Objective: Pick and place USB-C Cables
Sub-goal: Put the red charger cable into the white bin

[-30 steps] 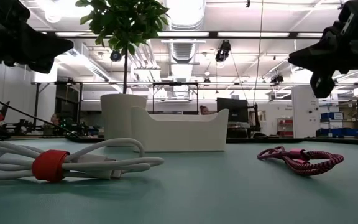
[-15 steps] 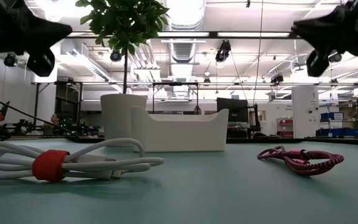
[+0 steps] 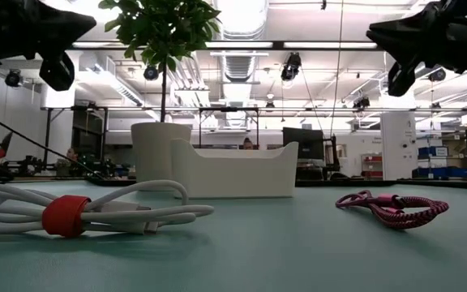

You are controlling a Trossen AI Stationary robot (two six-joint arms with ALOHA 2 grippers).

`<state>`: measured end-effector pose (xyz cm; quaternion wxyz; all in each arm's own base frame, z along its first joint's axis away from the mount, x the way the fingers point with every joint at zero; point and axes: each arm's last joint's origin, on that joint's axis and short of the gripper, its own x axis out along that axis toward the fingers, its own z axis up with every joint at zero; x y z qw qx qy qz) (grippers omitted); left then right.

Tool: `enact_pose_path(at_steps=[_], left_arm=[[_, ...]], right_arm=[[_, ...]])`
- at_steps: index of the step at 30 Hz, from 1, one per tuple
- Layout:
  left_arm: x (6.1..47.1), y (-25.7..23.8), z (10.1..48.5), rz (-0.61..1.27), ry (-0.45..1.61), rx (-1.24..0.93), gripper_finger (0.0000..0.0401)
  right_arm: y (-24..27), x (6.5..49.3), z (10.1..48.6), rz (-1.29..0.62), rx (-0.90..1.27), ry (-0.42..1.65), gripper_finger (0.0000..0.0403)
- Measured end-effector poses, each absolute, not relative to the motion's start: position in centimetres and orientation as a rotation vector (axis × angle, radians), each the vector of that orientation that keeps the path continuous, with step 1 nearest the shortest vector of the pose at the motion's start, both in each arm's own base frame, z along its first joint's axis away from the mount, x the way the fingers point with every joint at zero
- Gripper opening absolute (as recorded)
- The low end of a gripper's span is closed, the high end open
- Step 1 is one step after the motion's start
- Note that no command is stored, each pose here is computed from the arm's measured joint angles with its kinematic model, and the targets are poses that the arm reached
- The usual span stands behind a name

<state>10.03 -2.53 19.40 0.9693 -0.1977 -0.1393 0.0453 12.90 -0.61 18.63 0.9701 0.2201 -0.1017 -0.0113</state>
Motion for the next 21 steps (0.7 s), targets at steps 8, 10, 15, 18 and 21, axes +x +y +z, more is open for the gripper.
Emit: enact_pose_path(at_steps=[8, 10, 15, 18, 21], left_arm=[[10.6, -2.5, 18.7, 0.208, -0.217, -0.332, 0.0000], [10.7, -2.4, 18.6, 0.260, -0.206, -0.326, 0.0000], [11.0, -2.4, 18.2, 0.325, -0.175, -0.307, 0.0000], [11.1, -2.4, 18.0, 0.329, -0.157, -0.297, 0.0000], [11.3, -2.5, 17.8, 0.332, -0.139, -0.287, 0.0000]], right_arm=[[-0.6, 14.0, 18.1, -0.033, 0.456, -0.152, 0.0034], [-0.6, 14.4, 18.7, -0.029, 0.456, -0.162, 0.0034], [-0.7, 15.5, 20.0, -0.029, 0.451, -0.132, 0.0034], [-0.7, 16.5, 20.5, -0.045, 0.453, -0.061, 0.0034], [-0.7, 17.4, 21.1, -0.065, 0.470, 0.027, 0.0034]])
